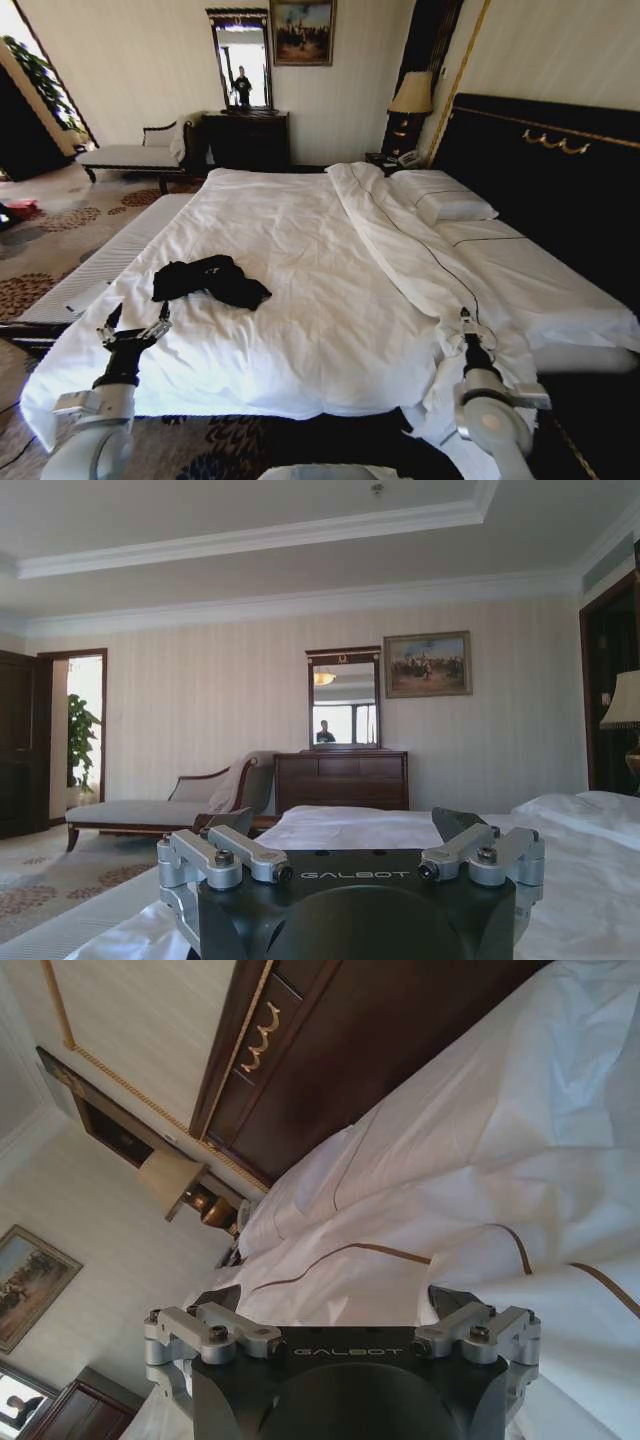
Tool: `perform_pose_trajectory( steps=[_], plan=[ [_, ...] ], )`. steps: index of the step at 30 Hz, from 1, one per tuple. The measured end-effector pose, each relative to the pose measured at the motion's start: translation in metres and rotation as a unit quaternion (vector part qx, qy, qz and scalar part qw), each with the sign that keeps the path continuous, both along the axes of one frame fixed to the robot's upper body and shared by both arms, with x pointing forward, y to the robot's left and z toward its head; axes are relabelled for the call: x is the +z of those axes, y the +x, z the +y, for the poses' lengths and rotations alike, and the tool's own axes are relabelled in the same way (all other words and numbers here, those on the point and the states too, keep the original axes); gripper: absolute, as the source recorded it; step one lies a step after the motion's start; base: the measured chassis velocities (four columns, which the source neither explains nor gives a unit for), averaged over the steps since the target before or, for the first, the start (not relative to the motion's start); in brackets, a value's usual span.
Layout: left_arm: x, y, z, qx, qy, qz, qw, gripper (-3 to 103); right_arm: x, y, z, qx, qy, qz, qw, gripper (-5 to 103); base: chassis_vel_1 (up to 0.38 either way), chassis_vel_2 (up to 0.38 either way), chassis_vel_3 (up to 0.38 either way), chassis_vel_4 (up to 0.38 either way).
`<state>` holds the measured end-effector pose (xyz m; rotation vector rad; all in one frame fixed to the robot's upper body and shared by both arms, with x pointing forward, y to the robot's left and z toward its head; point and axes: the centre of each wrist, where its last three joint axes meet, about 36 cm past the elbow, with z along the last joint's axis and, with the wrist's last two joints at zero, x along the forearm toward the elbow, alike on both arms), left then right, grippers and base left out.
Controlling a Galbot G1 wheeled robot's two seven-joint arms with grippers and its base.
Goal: Fold the clothes on the bed.
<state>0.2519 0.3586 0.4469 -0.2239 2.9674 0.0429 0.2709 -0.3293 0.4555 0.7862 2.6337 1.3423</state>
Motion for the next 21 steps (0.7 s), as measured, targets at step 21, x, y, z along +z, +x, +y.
perform_pose_trajectory(
  steps=[21],
  plan=[
    [0.009, 0.002, 0.0, 0.007, -0.016, 0.0, 0.9999, 100, 0.053, 0.001, 0.014, 0.101, -0.134, -0.04, 0.985, 100, 0.0, 0.0, 0.0, 0.0]
  ],
)
